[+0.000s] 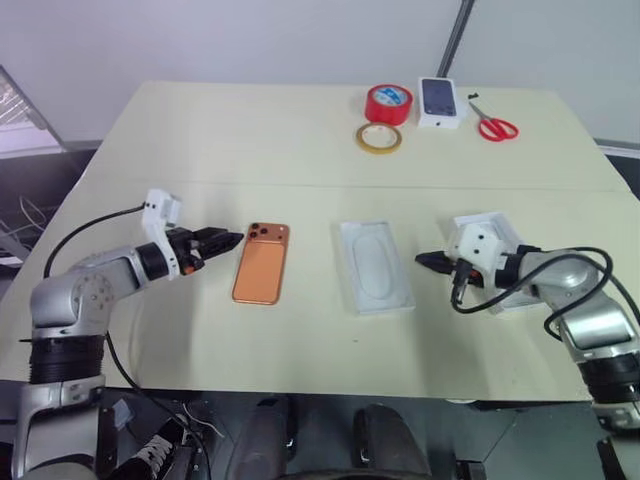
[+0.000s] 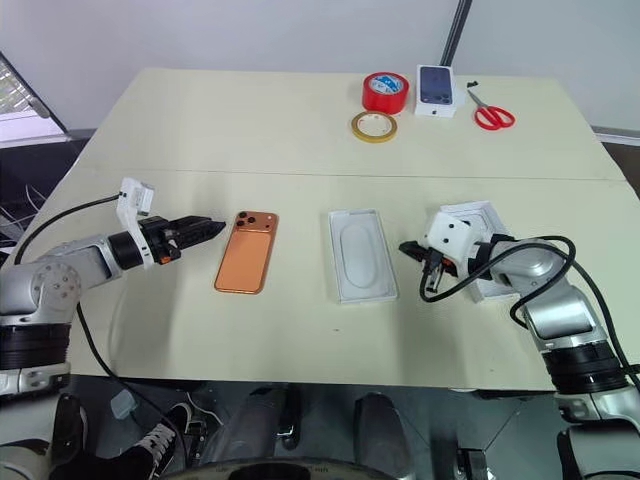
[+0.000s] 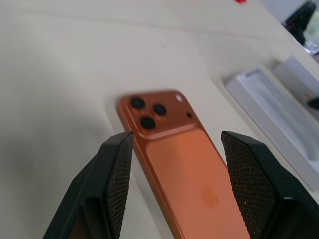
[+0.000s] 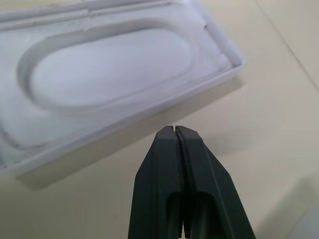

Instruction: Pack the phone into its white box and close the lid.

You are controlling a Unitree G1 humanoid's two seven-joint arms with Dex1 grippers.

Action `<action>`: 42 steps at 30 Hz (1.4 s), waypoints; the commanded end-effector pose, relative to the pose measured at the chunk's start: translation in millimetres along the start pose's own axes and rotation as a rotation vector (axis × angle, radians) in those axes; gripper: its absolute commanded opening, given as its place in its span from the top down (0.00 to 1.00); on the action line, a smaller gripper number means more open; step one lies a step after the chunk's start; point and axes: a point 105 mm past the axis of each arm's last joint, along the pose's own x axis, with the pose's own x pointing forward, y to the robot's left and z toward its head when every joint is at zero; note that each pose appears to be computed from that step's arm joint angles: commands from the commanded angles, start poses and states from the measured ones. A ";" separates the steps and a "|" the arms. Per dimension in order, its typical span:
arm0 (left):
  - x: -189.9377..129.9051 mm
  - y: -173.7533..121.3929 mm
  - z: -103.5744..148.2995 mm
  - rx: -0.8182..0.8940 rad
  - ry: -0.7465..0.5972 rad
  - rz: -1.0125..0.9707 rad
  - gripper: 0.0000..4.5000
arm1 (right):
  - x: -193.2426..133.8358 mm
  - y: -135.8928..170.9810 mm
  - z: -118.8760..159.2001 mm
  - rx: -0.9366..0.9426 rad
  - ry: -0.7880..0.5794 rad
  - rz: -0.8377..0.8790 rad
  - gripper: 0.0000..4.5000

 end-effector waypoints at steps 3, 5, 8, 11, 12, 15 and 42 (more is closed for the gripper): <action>-15.4 8.6 3.6 -0.076 0.014 0.003 0.34 | 44.7 8.2 73.3 -0.047 -0.255 0.014 0.99; -15.4 8.9 2.3 -0.135 0.023 -0.009 0.34 | 59.3 16.1 85.4 -0.046 -0.283 0.035 0.99; -11.5 9.3 -8.0 -0.186 0.094 -0.003 0.34 | 81.8 26.8 109.9 -0.081 -0.325 0.080 0.99; -10.0 9.7 -16.5 -0.174 0.151 0.013 0.34 | 96.7 36.2 127.8 -0.093 -0.347 0.124 0.99; -9.3 9.0 -17.0 -0.178 0.170 0.018 0.34 | 107.4 45.3 127.7 -0.109 -0.307 0.162 0.99; -6.0 3.8 -14.7 -0.209 0.181 0.000 0.34 | 128.7 67.0 118.6 -0.192 -0.196 0.234 0.99; 36.1 -30.4 -47.7 -0.349 0.263 -0.125 0.34 | 166.2 98.6 99.8 -0.189 -0.049 0.296 0.99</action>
